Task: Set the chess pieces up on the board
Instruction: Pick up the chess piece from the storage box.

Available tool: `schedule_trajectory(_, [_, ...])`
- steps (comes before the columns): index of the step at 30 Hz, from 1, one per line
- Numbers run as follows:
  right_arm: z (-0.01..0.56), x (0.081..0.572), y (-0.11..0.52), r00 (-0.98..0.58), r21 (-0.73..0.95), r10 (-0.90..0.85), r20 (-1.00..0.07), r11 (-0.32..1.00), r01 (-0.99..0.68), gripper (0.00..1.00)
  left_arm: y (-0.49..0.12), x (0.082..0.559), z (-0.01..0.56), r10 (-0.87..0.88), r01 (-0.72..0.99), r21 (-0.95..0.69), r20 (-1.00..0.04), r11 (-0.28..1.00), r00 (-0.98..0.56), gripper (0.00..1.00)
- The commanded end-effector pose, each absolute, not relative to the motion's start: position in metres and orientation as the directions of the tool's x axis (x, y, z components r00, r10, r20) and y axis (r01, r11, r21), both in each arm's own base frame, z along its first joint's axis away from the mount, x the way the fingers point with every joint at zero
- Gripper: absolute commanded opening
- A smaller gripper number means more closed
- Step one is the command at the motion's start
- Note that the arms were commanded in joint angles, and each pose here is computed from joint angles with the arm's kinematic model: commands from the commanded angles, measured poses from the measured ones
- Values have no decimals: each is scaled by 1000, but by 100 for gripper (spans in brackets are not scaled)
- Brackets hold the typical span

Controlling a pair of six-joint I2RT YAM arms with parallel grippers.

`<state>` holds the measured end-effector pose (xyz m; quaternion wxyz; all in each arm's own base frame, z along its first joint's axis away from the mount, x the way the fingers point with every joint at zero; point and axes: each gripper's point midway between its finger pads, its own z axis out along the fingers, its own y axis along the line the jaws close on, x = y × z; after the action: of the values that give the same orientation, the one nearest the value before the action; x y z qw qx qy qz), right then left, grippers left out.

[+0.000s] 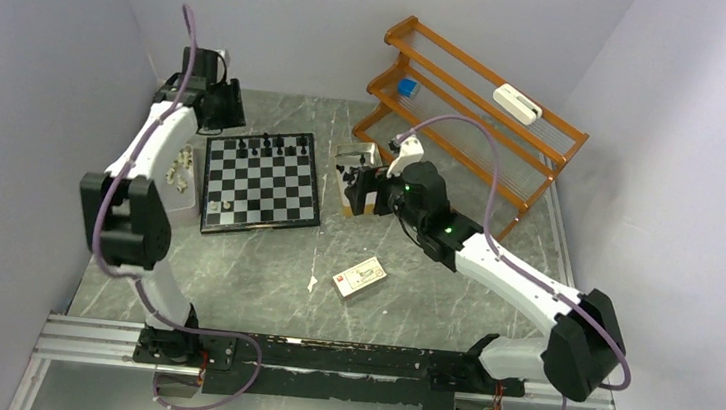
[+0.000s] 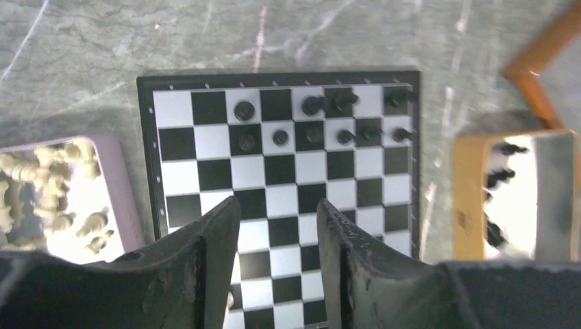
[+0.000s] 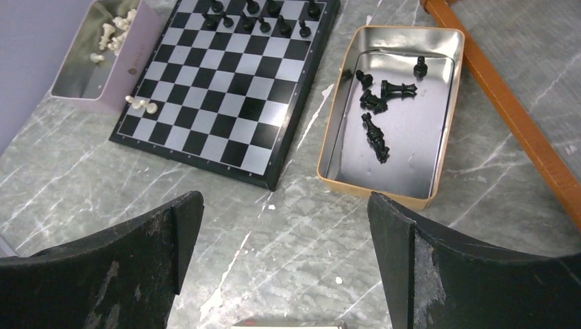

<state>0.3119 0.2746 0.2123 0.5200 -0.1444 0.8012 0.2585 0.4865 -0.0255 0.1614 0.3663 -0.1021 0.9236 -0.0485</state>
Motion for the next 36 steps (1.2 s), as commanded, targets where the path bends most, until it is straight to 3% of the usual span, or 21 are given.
schedule_trajectory(1, [225,334,286,-372,255,61,-926,829,-498,92,-49,453,195,-238,-41,-286,-699,957,-674,64])
schedule_trajectory(2, [223,338,288,-367,241,50,-929,833,-498,91,-56,444,199,-241,-13,-313,-705,950,-667,94])
schedule_trajectory(3, [220,343,289,-363,226,38,-931,842,-490,88,-67,432,201,-246,27,-353,-702,935,-668,99])
schedule_trajectory(8, [198,375,290,-351,131,-40,-936,883,-450,73,-86,385,202,-219,137,-400,-722,906,-656,100])
schedule_trajectory(18, [142,429,300,-388,25,-158,-908,904,-427,39,-59,332,172,-227,18,-317,-718,948,-658,100])
schedule_trajectory(36, [90,503,294,-413,-100,-235,-880,941,-322,32,-70,322,195,-202,97,-322,-771,942,-603,100])
